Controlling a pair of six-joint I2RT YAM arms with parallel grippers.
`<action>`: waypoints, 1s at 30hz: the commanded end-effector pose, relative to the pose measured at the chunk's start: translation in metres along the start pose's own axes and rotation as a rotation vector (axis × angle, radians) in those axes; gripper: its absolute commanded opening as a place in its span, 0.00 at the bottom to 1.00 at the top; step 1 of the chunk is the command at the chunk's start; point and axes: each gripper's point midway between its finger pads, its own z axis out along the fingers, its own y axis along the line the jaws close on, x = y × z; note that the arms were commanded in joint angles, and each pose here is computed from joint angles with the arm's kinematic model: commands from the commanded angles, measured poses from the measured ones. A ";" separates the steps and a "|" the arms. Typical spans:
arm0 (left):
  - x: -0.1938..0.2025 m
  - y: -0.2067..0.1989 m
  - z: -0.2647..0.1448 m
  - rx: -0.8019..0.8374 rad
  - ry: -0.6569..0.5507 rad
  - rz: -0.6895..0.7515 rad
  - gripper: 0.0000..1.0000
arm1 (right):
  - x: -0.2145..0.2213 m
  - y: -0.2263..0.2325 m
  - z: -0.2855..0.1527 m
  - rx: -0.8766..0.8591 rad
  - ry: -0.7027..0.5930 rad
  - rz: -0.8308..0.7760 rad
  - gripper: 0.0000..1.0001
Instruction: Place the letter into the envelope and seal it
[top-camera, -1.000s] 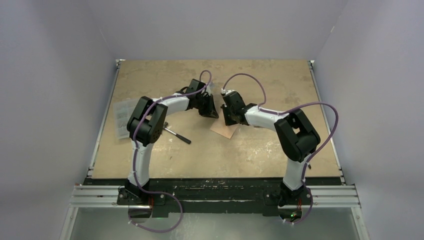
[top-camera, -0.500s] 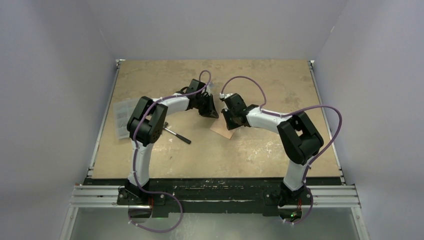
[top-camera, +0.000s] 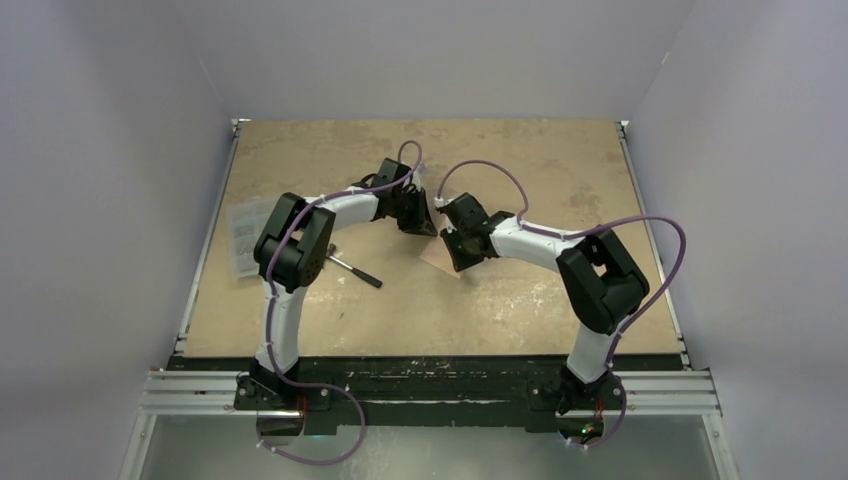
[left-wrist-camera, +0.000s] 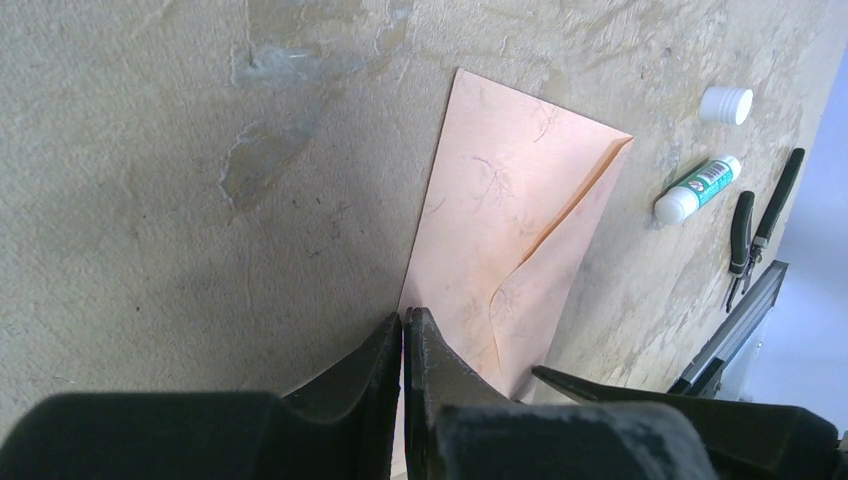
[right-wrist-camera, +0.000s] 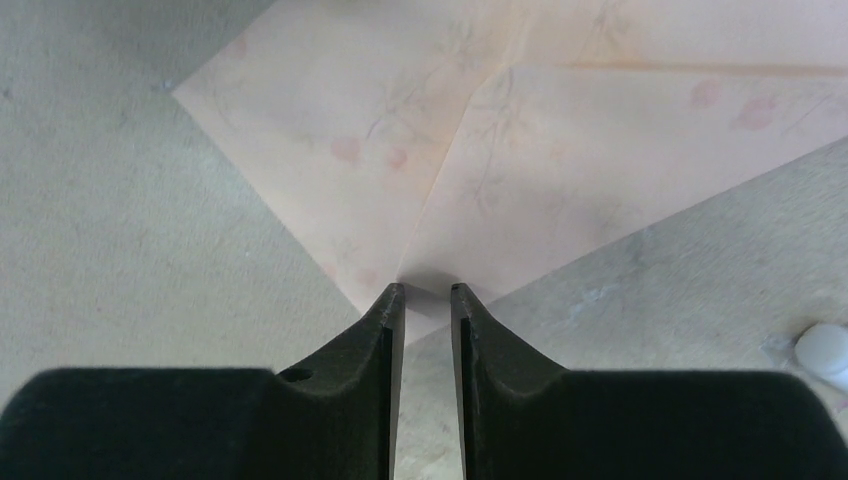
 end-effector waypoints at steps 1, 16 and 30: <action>0.042 0.069 0.018 -0.228 0.089 -0.037 0.06 | 0.042 0.005 -0.012 -0.027 0.151 0.002 0.26; 0.034 0.051 0.019 -0.136 0.080 0.013 0.06 | -0.087 -0.029 -0.015 0.150 -0.166 0.252 0.00; 0.032 0.054 0.017 -0.156 0.079 0.023 0.06 | -0.069 -0.027 0.021 0.152 -0.075 0.226 0.00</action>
